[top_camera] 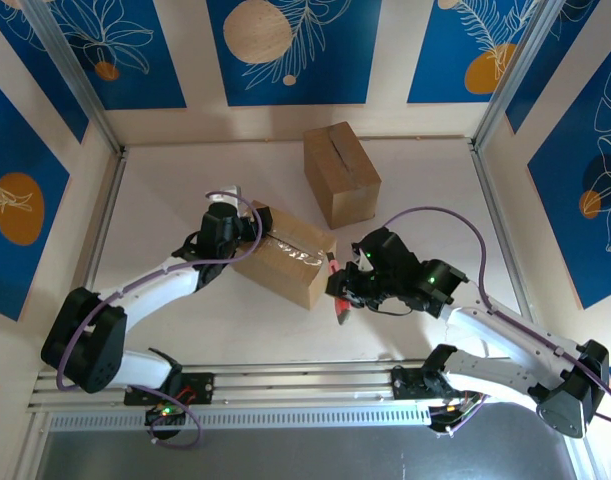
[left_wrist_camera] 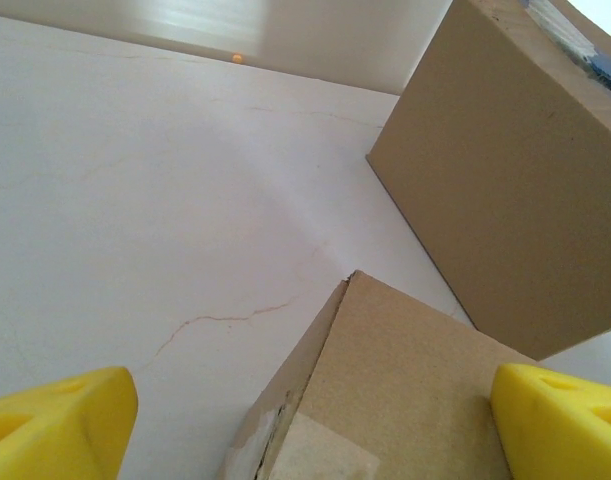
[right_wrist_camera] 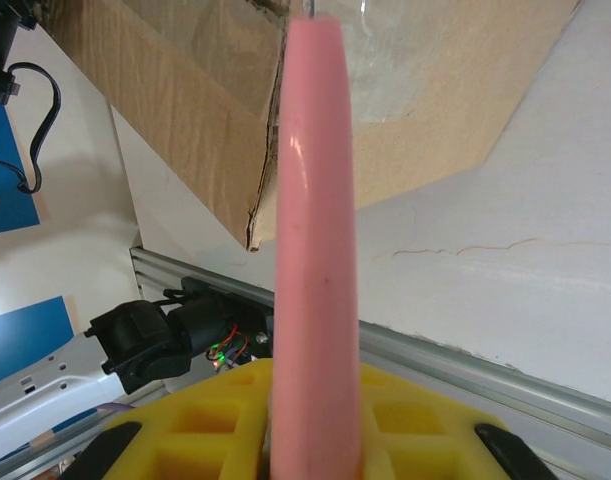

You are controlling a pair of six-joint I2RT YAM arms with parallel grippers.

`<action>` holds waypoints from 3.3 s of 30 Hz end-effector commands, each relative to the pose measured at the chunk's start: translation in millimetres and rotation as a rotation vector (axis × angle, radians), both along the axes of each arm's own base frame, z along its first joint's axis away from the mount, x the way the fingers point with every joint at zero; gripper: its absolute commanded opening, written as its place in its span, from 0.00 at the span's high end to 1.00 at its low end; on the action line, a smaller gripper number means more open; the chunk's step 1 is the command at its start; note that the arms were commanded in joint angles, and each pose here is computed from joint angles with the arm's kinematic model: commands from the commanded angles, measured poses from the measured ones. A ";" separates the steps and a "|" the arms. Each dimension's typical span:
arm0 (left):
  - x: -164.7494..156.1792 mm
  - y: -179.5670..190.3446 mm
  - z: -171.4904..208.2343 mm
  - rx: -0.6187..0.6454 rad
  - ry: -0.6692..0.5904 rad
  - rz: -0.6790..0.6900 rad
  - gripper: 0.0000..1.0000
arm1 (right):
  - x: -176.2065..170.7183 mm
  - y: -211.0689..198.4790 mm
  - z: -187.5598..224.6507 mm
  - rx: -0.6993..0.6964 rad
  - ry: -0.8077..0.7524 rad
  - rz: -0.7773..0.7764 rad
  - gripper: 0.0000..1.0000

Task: Unpack the express box

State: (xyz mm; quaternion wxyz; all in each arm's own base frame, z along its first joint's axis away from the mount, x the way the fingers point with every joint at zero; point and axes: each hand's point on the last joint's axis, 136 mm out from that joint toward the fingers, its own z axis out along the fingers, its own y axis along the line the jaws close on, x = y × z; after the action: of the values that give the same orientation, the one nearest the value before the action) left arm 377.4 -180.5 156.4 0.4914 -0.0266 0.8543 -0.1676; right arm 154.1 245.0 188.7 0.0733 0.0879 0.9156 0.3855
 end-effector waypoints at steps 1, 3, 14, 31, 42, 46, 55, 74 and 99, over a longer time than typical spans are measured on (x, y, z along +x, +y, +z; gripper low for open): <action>-73.4 16.7 -126.1 0.153 0.455 -0.057 0.11 | -18.8 -7.1 -14.1 -0.025 0.103 0.033 1.00; -78.0 15.0 -127.3 0.155 0.475 -0.079 0.11 | -15.9 -8.8 -13.2 -0.019 0.101 0.030 1.00; -97.6 9.5 -125.8 0.175 0.548 -0.181 0.06 | 9.0 -15.1 -3.3 0.015 0.067 0.016 1.00; -98.4 14.9 -121.2 0.182 0.525 -0.165 0.04 | 35.4 -8.3 7.5 0.027 0.030 0.041 1.00; -99.4 20.2 -141.7 0.184 0.561 -0.117 0.05 | 18.3 -9.2 4.2 0.048 0.070 0.059 1.00; -100.2 20.6 -143.1 0.183 0.563 -0.115 0.05 | 10.1 -9.5 2.3 0.046 0.087 0.063 1.00; -100.7 20.7 -144.8 0.184 0.566 -0.115 0.05 | -3.2 -6.6 -1.9 0.040 0.111 0.080 1.00; -101.1 20.9 -143.8 0.180 0.563 -0.114 0.05 | 21.0 -19.8 25.4 0.042 0.015 0.050 1.00; -100.2 20.4 -145.6 0.181 0.567 -0.115 0.05 | 29.9 -19.1 6.3 0.014 0.052 0.044 1.00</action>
State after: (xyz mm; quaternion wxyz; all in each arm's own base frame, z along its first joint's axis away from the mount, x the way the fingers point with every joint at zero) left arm 361.0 -194.0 147.2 0.4496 0.0138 0.8710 -0.1974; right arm 186.2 225.8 196.6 0.0469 0.0851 0.9157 0.3900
